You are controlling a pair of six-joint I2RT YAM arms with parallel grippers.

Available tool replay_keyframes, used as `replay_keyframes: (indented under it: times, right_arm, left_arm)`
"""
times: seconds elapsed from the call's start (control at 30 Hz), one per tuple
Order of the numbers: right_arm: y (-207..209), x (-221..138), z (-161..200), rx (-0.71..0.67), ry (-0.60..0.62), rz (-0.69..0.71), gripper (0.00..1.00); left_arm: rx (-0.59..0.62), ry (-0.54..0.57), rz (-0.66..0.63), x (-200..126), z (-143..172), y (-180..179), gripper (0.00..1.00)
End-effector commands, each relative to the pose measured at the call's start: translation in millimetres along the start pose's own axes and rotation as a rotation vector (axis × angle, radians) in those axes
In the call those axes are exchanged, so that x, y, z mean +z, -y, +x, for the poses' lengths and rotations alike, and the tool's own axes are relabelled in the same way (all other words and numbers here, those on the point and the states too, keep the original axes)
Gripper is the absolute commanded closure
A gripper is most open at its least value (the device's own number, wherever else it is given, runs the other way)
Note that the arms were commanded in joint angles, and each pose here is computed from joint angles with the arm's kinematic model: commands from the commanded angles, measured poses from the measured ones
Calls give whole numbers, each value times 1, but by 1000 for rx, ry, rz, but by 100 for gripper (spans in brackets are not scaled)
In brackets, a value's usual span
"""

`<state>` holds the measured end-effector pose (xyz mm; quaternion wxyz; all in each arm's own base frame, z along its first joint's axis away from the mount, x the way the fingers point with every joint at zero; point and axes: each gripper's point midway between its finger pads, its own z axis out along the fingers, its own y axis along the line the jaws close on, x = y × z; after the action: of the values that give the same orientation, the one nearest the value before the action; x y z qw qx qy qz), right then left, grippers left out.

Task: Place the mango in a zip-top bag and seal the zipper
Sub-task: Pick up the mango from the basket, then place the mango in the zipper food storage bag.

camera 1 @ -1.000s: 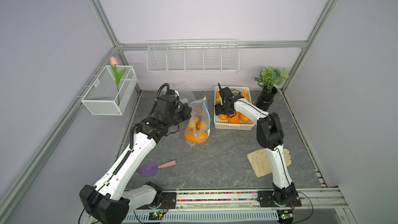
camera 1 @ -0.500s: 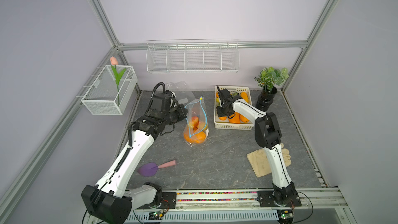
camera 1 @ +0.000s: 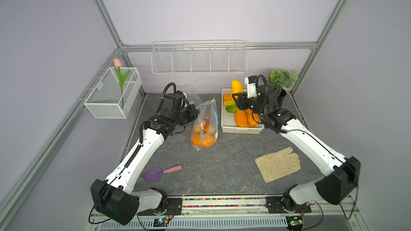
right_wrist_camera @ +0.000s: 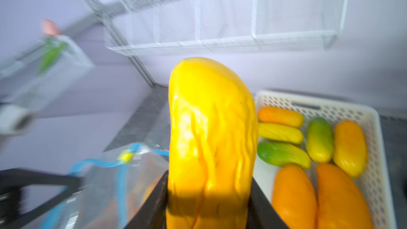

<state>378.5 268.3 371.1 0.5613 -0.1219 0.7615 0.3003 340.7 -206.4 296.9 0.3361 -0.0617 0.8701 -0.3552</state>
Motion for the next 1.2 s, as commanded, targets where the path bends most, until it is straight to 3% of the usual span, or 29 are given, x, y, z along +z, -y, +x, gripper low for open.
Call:
replay_keyframes:
  times: [0.0,0.2,0.43,0.5,0.77,0.97,1.1,1.17]
  right_arm:
    - [-53,0,1,2,139,-199,63]
    - [-98,8,33,-9,140,-347,63]
    - [-98,38,71,21,67,-340,62]
    - [-100,42,79,20,50,-339,57]
    - [-90,52,96,38,-10,-282,17]
    - [-79,27,65,40,18,-220,11]
    - [-29,1,49,81,22,-39,5]
    - [7,4,60,110,-48,48,4]
  left_arm:
    - [4,44,45,-4,-17,18,100]
    - [-20,39,60,-2,-18,20,100]
    - [-29,69,56,-11,-20,20,100]
    - [-28,68,50,-11,-19,19,100]
    - [-31,69,37,-13,-19,17,100]
    - [-36,79,19,-18,-20,9,100]
    - [-23,89,7,-24,-22,5,100]
    - [-14,86,6,-25,-21,5,100]
